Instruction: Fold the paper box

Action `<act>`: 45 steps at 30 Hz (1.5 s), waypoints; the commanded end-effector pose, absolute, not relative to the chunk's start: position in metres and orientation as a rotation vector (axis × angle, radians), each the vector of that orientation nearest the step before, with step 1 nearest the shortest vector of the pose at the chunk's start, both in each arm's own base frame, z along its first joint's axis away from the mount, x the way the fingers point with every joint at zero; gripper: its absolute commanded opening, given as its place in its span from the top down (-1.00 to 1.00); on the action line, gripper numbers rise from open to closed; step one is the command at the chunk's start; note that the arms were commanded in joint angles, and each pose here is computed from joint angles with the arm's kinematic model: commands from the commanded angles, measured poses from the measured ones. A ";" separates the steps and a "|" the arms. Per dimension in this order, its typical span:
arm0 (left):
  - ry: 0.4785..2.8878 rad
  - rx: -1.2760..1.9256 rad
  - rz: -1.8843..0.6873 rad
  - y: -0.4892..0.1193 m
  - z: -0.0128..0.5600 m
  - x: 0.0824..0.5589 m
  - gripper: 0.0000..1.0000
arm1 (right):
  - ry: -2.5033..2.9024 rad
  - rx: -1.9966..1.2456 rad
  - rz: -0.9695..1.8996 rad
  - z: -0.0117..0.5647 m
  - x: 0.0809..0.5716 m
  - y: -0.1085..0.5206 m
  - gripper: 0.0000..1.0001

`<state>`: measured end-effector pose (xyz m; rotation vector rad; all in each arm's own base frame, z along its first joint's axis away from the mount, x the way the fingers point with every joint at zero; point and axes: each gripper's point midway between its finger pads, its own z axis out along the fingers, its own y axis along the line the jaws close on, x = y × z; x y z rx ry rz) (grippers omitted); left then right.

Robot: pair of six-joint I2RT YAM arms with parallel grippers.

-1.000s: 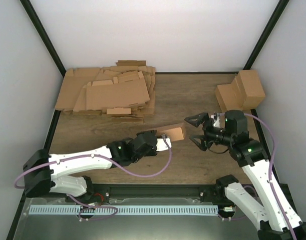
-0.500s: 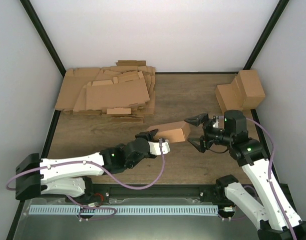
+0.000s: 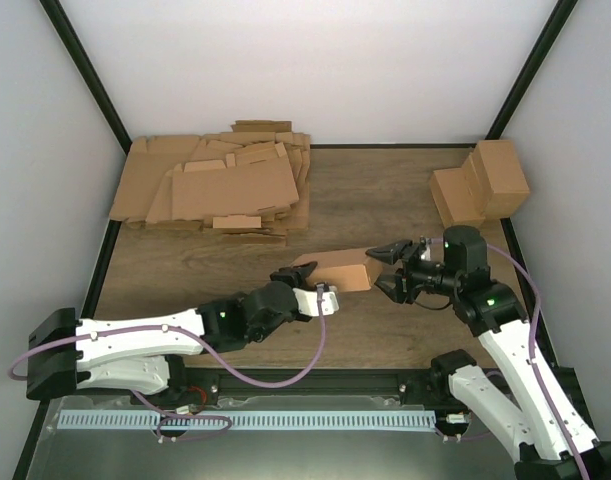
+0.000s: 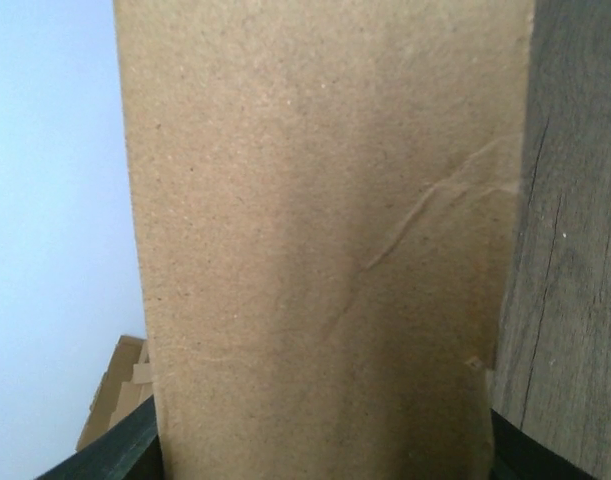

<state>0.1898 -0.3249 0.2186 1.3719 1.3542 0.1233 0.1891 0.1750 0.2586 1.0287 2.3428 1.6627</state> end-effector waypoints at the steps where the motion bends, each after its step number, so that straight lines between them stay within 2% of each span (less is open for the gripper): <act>1: 1.316 1.332 0.096 -0.329 0.232 0.187 -0.12 | 2.319 1.007 1.700 0.265 0.188 0.176 -0.15; 3: 1.324 1.335 0.088 -0.329 0.229 0.186 -0.33 | 2.305 1.000 1.700 0.266 0.191 0.176 -0.04; 5: 1.339 1.334 0.071 -0.330 0.228 0.185 -0.66 | 2.280 0.987 1.701 0.268 0.194 0.175 0.04; 6: 1.351 1.334 0.056 -0.329 0.228 0.182 -0.92 | 2.261 0.976 1.700 0.269 0.198 0.175 0.07; 7: 1.364 1.331 0.040 -0.329 0.229 0.179 -0.99 | 2.230 0.951 1.704 0.271 0.203 0.175 0.11; 14: 1.506 1.220 -0.234 -0.320 0.262 0.138 -1.00 | 2.068 0.789 1.616 0.259 0.250 0.173 0.10; 19: 1.624 1.010 -0.435 -0.301 0.293 0.131 -1.00 | 1.766 0.678 1.559 0.258 0.288 0.156 0.12; 25: 1.587 0.803 -0.697 -0.273 0.328 0.120 -1.00 | 1.434 0.633 1.472 0.267 0.310 0.106 0.19; 28: 1.601 0.716 -0.711 -0.258 0.325 0.125 -1.00 | 1.342 0.634 1.384 0.271 0.320 0.075 0.18; 30: 1.621 0.681 -0.706 -0.252 0.320 0.127 -1.00 | 1.281 0.626 1.351 0.273 0.322 0.055 0.04; 32: 1.641 0.649 -0.700 -0.248 0.316 0.130 -1.00 | 1.260 0.655 1.300 0.267 0.326 0.032 -0.02; 39: 1.658 0.643 -0.725 -0.249 0.305 0.129 -1.00 | 1.230 0.757 1.202 0.240 0.345 -0.032 -0.04; 45: 1.668 0.695 -0.710 -0.256 0.295 0.127 -1.00 | 1.201 0.780 1.194 0.227 0.366 -0.063 -0.06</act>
